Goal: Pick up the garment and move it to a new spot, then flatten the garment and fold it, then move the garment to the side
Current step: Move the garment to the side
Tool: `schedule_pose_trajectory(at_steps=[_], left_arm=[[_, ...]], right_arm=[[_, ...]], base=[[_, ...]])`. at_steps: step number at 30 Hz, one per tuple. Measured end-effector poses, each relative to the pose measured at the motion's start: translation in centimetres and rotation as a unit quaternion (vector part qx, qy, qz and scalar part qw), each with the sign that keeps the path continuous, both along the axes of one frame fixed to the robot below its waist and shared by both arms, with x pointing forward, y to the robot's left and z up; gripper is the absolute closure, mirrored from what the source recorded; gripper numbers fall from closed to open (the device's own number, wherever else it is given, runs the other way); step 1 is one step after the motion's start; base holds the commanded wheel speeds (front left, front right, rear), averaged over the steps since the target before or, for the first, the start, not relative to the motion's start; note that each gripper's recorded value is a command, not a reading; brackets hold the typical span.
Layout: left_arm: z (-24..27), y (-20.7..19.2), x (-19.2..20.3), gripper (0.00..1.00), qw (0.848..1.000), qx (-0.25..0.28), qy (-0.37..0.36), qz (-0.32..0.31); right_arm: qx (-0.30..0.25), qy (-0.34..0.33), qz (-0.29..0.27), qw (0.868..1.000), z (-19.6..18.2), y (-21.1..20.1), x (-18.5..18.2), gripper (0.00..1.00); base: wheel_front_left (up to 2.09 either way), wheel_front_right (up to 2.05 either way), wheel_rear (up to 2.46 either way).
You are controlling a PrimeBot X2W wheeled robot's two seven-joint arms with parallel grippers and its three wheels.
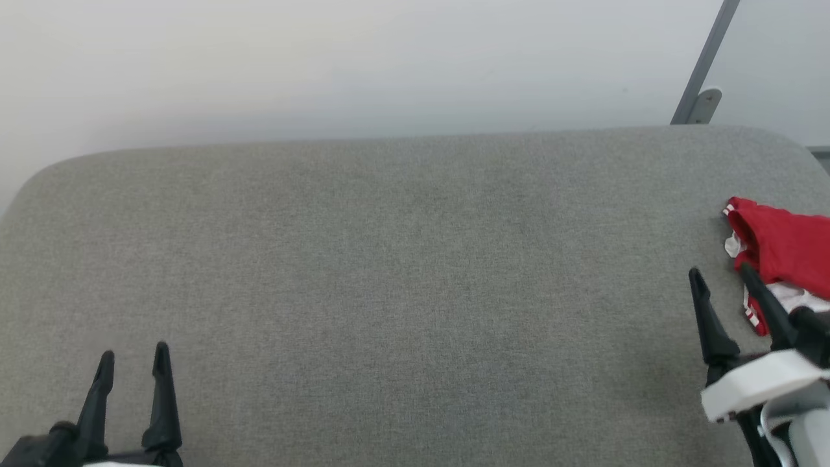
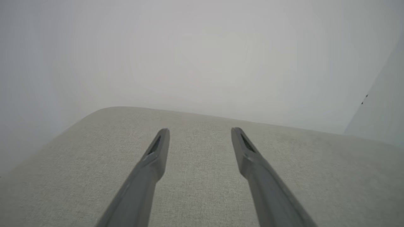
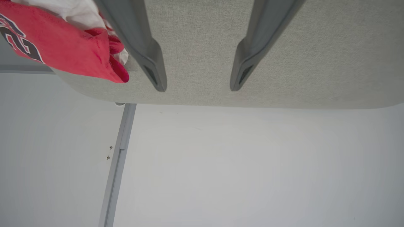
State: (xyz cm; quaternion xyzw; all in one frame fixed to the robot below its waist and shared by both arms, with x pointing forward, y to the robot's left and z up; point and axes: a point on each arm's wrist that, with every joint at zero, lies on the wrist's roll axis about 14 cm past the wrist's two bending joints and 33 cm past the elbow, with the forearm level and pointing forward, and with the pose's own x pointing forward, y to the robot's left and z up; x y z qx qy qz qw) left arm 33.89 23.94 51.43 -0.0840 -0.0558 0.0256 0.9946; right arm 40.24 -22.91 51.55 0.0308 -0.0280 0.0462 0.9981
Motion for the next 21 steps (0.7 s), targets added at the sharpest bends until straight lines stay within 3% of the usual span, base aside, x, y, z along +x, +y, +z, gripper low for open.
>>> schedule_pose_trajectory(at_steps=[21], left_arm=[[-0.5,-0.5,-1.9,0.0,1.0,-0.013,0.004,0.012]], right_arm=[[0.04,0.009,-0.039,0.998,-1.9,0.3,-4.8,0.0]], base=[[0.0,0.0,0.0]])
